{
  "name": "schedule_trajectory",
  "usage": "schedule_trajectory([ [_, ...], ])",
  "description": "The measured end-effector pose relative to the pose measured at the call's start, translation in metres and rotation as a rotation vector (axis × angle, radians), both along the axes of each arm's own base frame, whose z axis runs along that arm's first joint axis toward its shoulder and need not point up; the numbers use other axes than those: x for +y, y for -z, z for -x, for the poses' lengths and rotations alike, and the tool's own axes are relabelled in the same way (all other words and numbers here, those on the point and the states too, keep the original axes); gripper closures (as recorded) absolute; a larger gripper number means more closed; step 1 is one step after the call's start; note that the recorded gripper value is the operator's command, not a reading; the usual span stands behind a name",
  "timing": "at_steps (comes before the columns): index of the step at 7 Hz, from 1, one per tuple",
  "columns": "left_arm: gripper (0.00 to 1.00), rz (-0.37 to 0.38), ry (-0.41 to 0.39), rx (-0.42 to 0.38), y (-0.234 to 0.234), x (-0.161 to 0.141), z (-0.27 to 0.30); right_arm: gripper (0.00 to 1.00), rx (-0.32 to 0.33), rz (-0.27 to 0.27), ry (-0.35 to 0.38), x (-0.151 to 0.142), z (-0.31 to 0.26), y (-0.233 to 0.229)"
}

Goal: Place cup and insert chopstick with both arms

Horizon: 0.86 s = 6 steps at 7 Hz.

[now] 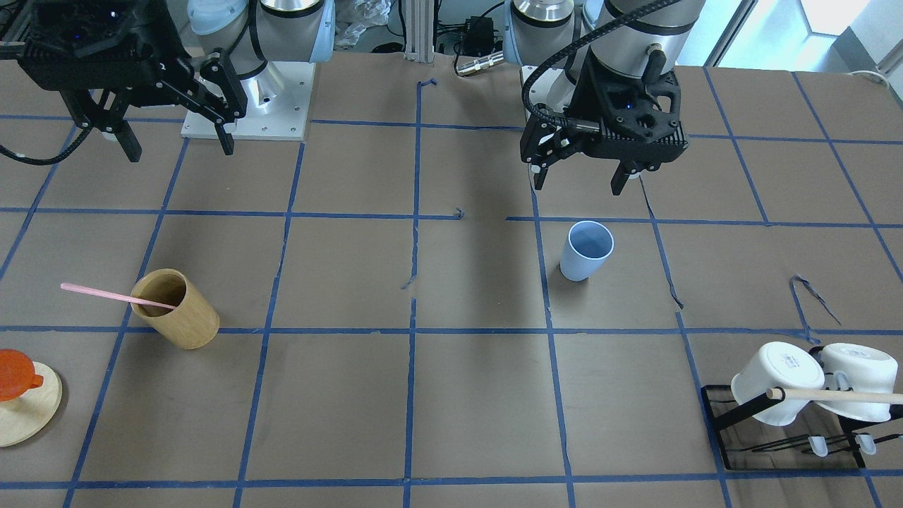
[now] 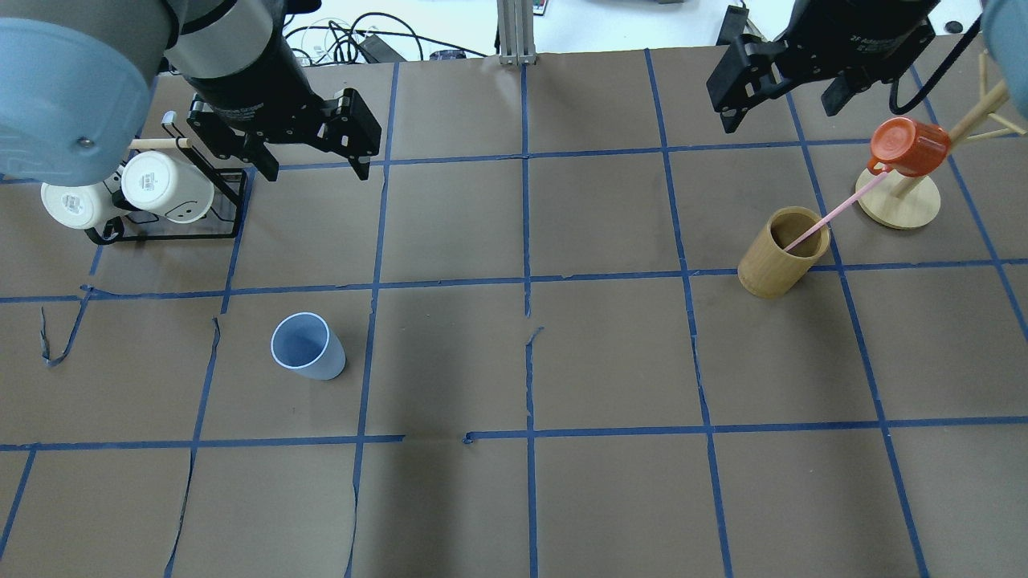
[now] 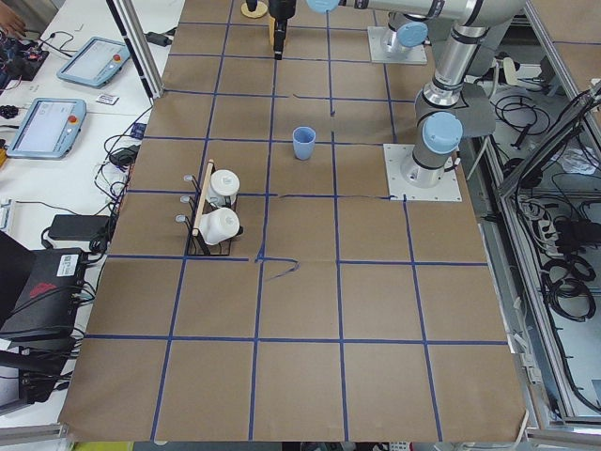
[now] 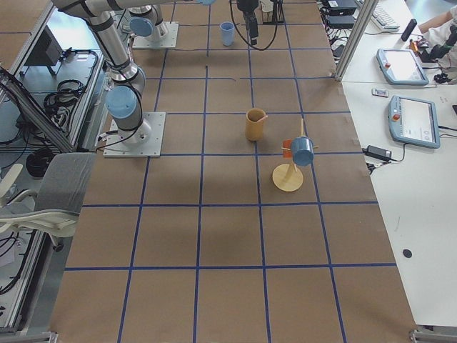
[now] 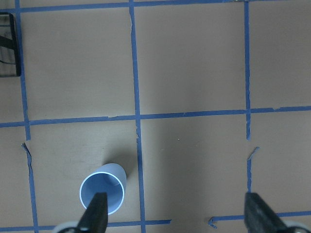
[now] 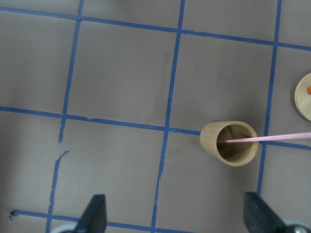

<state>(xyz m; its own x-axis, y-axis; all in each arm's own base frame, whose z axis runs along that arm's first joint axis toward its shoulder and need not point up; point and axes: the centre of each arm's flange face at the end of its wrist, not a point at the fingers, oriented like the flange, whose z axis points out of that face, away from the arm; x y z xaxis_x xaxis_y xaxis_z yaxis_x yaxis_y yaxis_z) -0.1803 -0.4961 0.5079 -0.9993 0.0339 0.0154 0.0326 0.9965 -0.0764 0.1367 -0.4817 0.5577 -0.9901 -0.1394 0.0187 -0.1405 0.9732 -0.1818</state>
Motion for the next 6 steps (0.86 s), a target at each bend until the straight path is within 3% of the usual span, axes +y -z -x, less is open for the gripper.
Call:
schedule_trajectory([
  [6,0.00,-0.029,-0.001,-0.006,-0.0037,0.0093,-0.0013,0.00,0.001,0.001,-0.004,-0.0006,0.0003,0.0003],
])
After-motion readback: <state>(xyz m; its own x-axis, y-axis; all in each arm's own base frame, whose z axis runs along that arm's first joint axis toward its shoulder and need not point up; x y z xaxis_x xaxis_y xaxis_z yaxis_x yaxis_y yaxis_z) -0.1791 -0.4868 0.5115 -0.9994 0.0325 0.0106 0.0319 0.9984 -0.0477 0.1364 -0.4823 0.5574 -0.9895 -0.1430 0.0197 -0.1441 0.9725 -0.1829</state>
